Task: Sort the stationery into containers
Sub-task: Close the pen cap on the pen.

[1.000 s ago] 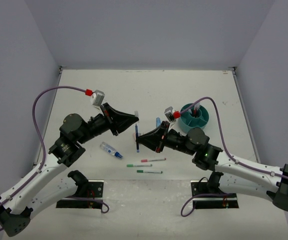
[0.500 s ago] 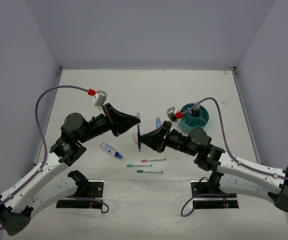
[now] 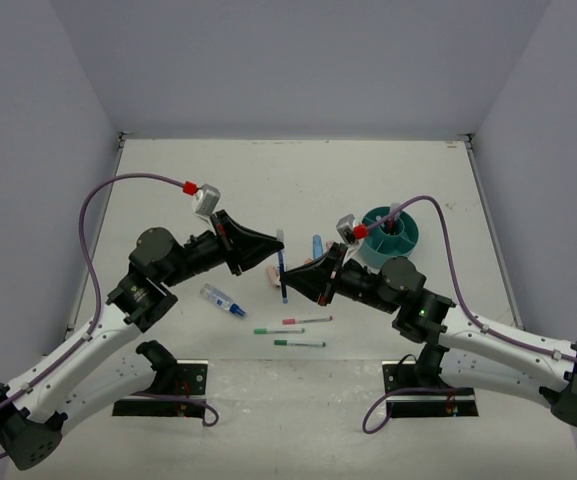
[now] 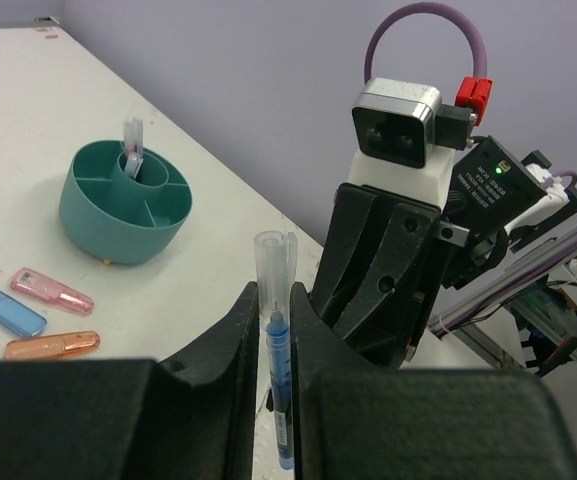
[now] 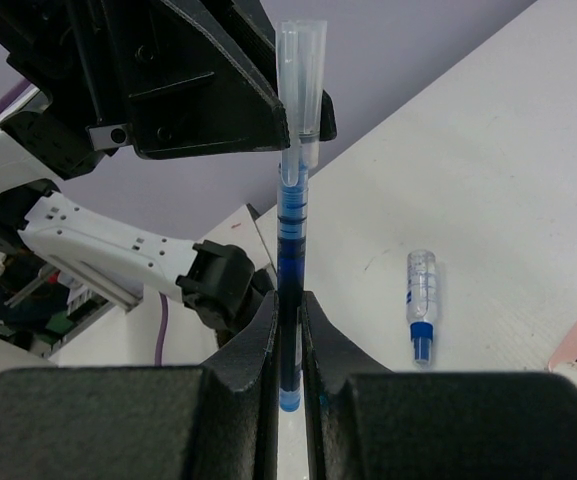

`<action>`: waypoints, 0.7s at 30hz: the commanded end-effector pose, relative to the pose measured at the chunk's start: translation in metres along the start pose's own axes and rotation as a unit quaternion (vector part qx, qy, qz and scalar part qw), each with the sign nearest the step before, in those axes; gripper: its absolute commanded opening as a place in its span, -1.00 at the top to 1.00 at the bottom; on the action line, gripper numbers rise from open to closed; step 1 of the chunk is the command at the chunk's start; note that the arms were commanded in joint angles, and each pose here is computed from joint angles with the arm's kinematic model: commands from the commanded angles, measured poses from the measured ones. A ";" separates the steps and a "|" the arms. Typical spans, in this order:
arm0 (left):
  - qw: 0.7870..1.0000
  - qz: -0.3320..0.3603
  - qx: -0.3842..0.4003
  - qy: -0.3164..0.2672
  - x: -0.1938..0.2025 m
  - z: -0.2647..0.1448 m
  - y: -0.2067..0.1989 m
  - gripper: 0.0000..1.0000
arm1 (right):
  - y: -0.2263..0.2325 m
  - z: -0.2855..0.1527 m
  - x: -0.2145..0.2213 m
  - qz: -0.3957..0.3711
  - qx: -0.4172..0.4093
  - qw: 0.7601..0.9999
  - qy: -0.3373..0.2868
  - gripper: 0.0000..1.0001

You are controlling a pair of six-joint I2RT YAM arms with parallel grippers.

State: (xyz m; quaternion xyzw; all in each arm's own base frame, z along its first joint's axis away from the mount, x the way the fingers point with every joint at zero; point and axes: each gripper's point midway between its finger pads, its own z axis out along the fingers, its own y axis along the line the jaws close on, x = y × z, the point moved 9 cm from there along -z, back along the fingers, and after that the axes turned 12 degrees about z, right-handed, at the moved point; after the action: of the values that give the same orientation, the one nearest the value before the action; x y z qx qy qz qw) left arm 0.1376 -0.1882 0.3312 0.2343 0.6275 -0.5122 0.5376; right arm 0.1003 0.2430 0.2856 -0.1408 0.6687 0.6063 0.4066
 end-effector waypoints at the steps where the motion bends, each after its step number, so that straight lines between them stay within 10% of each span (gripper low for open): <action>1: 1.000 -0.003 0.015 -0.002 0.003 0.000 -0.001 1.00 | 0.029 0.002 -0.032 -0.024 -0.042 0.997 -0.059 1.00; 21: 1.000 0.006 -0.006 -0.001 0.010 0.000 0.000 1.00 | 0.057 0.007 -0.086 -0.071 -0.029 0.983 -0.165 1.00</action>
State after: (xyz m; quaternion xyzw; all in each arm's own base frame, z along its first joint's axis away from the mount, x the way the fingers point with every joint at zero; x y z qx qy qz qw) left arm 0.1392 -0.1886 0.3396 0.2001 0.5975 -0.5200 0.5766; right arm 0.1134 0.2528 0.3119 -0.1368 0.6655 0.5816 0.4474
